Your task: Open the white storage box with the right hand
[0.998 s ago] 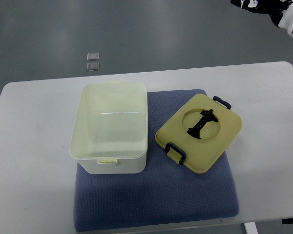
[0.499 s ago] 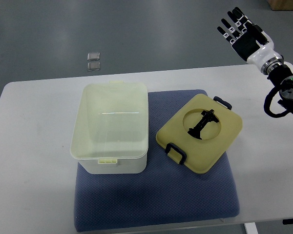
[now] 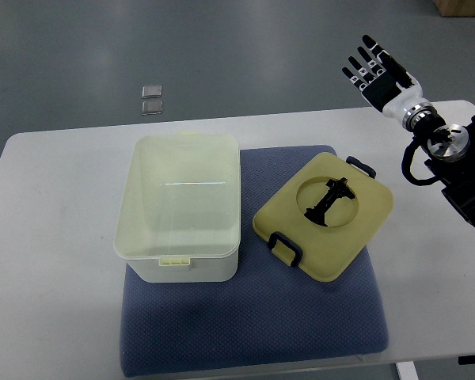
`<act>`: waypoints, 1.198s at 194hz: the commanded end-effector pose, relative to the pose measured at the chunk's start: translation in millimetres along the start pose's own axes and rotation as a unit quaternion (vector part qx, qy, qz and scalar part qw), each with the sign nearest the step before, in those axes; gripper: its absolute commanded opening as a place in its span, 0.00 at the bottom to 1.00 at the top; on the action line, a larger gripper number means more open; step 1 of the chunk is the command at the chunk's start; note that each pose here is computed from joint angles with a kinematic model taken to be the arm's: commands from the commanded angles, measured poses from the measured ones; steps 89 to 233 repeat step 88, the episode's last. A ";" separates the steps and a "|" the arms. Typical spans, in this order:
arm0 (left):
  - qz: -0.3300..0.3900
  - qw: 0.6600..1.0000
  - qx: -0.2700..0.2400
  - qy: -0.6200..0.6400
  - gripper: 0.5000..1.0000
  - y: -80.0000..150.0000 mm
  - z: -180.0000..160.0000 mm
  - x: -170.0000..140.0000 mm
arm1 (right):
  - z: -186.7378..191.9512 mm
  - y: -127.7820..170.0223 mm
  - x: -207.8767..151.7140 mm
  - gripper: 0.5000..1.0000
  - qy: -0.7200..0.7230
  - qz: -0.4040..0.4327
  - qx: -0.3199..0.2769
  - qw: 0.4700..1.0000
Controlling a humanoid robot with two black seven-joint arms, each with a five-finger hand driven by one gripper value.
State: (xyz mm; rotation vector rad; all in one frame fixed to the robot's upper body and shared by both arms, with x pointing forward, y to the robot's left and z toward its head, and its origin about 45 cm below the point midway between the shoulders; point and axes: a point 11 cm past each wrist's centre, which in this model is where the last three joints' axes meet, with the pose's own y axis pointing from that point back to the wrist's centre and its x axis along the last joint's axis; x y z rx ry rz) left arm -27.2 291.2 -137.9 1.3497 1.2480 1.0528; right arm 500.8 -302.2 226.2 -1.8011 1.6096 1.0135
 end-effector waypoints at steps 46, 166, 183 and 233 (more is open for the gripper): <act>-0.001 1.000 0.000 0.000 1.00 0.0 0.1 -0.6 | -14.6 2.6 2.2 0.87 -0.005 0.000 0.086 0.996; -0.001 1.000 0.000 0.001 1.00 0.0 0.1 -0.6 | 0.9 2.8 2.7 0.87 -0.017 -0.001 0.092 0.996; -0.001 1.000 0.000 0.001 1.00 0.0 0.1 -0.6 | 0.9 2.8 2.7 0.87 -0.017 -0.001 0.092 0.996; -0.001 1.000 0.000 0.001 1.00 0.0 0.1 -0.6 | 0.9 2.8 2.7 0.87 -0.017 -0.001 0.092 0.996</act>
